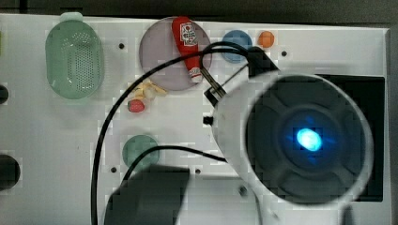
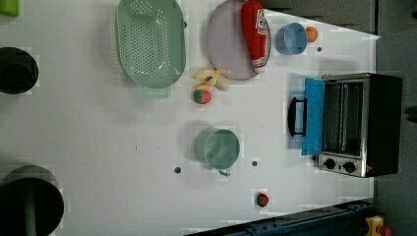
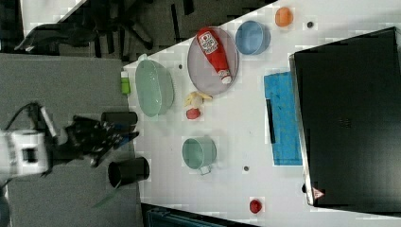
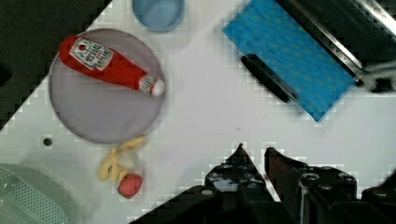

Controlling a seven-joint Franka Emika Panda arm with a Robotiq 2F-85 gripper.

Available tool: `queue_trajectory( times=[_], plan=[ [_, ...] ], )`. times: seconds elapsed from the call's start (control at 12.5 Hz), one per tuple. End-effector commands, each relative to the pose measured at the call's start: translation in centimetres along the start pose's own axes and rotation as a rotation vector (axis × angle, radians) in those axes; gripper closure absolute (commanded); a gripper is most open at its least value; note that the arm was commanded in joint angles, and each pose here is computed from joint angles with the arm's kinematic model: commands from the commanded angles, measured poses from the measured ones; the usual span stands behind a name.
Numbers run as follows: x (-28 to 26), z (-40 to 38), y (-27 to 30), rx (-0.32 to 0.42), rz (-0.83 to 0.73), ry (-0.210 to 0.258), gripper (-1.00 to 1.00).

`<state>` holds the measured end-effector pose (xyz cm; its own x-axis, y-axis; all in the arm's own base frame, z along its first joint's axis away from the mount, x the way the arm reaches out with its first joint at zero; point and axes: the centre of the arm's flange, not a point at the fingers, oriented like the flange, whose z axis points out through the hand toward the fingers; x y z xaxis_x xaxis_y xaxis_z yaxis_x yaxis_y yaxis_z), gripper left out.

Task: Flap open oven.

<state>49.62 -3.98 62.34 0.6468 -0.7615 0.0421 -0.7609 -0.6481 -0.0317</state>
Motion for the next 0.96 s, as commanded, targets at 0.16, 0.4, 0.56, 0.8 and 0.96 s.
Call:
queue_trajectory(
  times=[0.16, 0.4, 0.56, 0.8, 0.96],
  plan=[
    [0.8, 1.55, -0.44, -0.058, 0.098, -0.045, 0.65],
    [0.85, 1.76, -0.56, -0.057, 0.097, -0.043, 0.65],
    [0.84, 1.9, -0.57, -0.059, 0.097, -0.045, 0.65],
    [0.86, 1.99, -0.61, -0.061, 0.097, -0.046, 0.65],
    [0.9, 2.13, -0.66, -0.063, 0.097, -0.048, 0.65]
  ],
)
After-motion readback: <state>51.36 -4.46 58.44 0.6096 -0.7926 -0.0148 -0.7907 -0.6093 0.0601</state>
